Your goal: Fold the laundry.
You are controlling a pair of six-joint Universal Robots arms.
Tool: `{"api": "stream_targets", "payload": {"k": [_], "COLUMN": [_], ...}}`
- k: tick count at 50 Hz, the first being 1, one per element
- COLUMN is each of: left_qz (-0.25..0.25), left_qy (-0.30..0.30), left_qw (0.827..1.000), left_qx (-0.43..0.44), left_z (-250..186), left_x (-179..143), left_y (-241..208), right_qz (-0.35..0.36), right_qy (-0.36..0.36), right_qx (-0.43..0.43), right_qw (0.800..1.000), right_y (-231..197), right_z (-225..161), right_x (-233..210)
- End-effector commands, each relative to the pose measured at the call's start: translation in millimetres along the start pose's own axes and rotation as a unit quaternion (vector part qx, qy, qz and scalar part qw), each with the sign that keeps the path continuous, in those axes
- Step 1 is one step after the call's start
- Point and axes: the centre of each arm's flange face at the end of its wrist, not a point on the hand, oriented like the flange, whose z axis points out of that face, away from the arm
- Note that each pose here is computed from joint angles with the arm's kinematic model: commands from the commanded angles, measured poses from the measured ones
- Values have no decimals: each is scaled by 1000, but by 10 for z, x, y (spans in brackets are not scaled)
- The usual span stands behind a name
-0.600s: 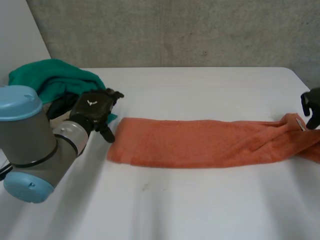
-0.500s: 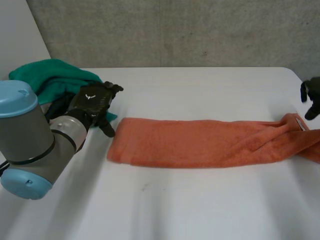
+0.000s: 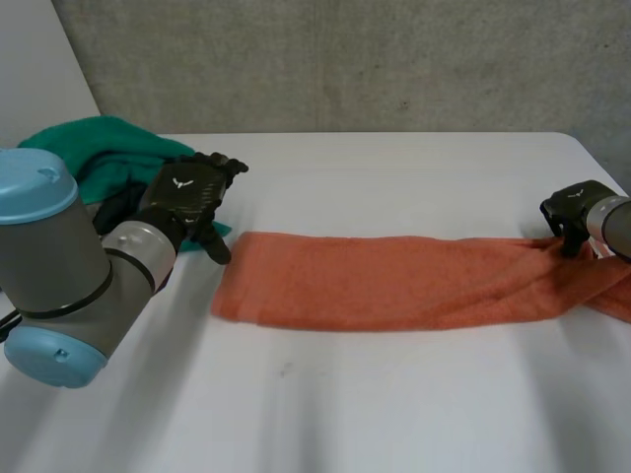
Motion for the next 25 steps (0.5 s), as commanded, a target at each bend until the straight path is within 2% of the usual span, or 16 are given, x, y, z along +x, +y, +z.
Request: {"api": "stream_targets", "payload": {"k": [1,4,8,12,19,25], "left_qz": [-1,-1,-1,0,-8,-27], "left_qy": [-4,-5,-8,-9,1,43], "left_qw": [1000,1000,1000,1000,1000,998], "left_qx": [1,2,4,9,-1,-23], "left_z": [51,79,148,268,538,664], "left_x": [-40,-54,-79,-92,-54,185], "left_y": [2,-2,1,1,92,204], "right_qz": [6,8,23,37,57,68], "right_qy": [25,32,39,23,-16,-70], "right_qx": [20,31,66,133,234,312], "right_qw": [999,999,997,990,970,945], "right_y": [-166,-292,-566,-883,-1257,-1499], "right_z": [-133,-269,-633,-1049,-1713,-2271], "right_x": [139,221,371,396,275,70]}}
